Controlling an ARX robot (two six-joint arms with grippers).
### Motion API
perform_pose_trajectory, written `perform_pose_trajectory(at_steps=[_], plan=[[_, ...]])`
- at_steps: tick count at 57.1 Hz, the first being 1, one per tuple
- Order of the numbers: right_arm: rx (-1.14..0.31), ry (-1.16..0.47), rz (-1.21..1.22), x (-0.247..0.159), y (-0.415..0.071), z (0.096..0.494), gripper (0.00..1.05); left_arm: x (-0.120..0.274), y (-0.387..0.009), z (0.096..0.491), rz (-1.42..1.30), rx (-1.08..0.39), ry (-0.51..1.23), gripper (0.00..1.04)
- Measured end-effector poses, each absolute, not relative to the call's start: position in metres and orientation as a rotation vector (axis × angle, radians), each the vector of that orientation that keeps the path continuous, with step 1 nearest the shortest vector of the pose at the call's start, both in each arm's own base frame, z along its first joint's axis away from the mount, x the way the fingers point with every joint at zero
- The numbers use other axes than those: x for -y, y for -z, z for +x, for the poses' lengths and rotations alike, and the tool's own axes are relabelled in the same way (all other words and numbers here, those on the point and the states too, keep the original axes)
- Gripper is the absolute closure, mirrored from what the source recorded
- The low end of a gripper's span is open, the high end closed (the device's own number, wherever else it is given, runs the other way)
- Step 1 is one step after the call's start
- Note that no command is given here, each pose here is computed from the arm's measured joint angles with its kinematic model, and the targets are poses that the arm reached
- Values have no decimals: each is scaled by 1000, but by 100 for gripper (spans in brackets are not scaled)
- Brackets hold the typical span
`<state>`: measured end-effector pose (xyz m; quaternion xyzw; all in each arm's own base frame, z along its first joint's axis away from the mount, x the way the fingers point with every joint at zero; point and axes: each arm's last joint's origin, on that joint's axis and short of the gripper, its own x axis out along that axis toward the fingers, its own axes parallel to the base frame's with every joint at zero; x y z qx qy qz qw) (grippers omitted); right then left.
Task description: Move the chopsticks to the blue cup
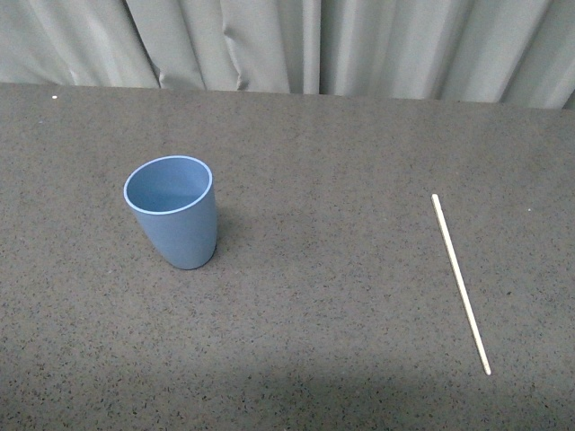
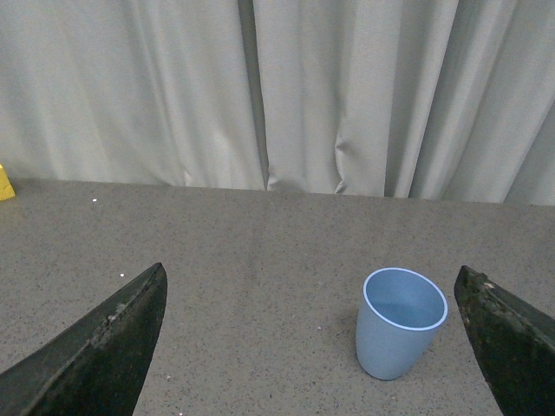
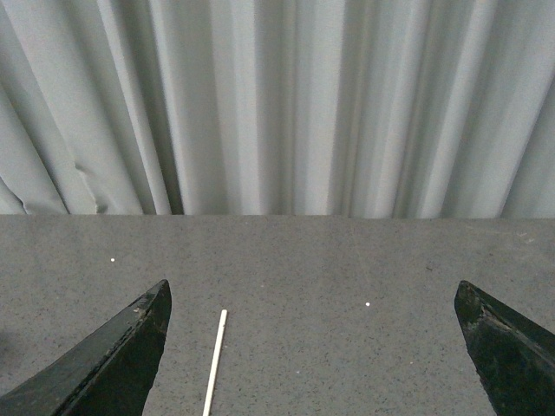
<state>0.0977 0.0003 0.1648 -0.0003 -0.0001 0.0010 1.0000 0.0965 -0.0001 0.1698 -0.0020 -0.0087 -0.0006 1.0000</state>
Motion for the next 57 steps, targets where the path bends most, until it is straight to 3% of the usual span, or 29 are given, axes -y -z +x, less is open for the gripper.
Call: perform_pose_trajectory(at_steps=[57], plan=[[-20, 20, -19, 0, -164, 98, 9, 0, -170, 97, -4, 17, 1, 7]])
